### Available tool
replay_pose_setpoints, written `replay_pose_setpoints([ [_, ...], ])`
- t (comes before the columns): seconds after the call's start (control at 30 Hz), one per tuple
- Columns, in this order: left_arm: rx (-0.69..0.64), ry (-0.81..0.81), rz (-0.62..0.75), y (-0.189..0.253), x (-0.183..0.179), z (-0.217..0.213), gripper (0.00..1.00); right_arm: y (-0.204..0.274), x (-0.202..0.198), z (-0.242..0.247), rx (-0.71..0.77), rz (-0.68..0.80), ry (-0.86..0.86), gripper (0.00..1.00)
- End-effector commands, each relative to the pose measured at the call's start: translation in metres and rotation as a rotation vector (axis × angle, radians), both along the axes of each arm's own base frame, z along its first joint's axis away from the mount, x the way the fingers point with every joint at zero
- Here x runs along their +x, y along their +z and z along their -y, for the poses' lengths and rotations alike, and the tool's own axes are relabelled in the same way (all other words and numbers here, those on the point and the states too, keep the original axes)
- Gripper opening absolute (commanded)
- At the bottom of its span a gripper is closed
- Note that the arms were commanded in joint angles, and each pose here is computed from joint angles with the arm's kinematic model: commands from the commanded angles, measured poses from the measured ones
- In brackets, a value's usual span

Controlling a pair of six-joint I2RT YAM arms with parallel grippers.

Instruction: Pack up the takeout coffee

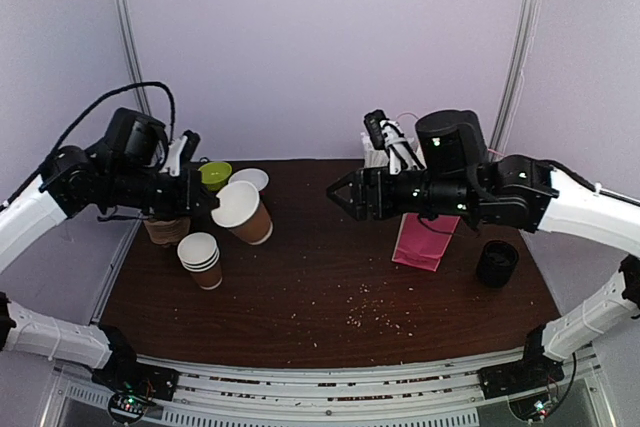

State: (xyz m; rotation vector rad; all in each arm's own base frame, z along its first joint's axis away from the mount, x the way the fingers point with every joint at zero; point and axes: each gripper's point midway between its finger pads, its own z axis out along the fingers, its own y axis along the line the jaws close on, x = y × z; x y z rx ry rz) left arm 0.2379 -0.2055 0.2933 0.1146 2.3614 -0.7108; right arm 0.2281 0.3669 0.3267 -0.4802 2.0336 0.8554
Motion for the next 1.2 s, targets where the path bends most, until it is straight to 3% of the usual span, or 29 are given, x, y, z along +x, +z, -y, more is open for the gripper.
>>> replay_pose_setpoints([
  [0.0, 0.010, -0.114, -0.003, -0.021, 0.005, 0.064, 0.00, 0.015, -0.007, 0.052, -0.120, 0.075, -0.065, 0.80],
  [0.17, 0.042, -0.273, -0.056, -0.058, -0.003, 0.123, 0.00, 0.034, -0.016, 0.095, -0.157, 0.104, -0.129, 0.82],
  [0.43, 0.064, -0.365, -0.186, -0.130, -0.008, 0.162, 0.00, 0.036, -0.023, 0.122, -0.151, 0.093, -0.184, 0.82],
  [0.83, 0.203, -0.325, -0.234, -0.182, -0.006, 0.166, 0.00, 0.009, -0.021, 0.107, -0.149, 0.062, -0.159, 0.82],
  [1.1, 0.265, -0.300, -0.227, -0.192, -0.001, 0.166, 0.00, -0.014, -0.018, 0.107, -0.174, 0.029, -0.187, 0.82],
  [1.17, 0.263, -0.307, -0.225, -0.191, -0.003, 0.168, 0.06, -0.018, -0.018, 0.108, -0.175, 0.019, -0.191, 0.82],
])
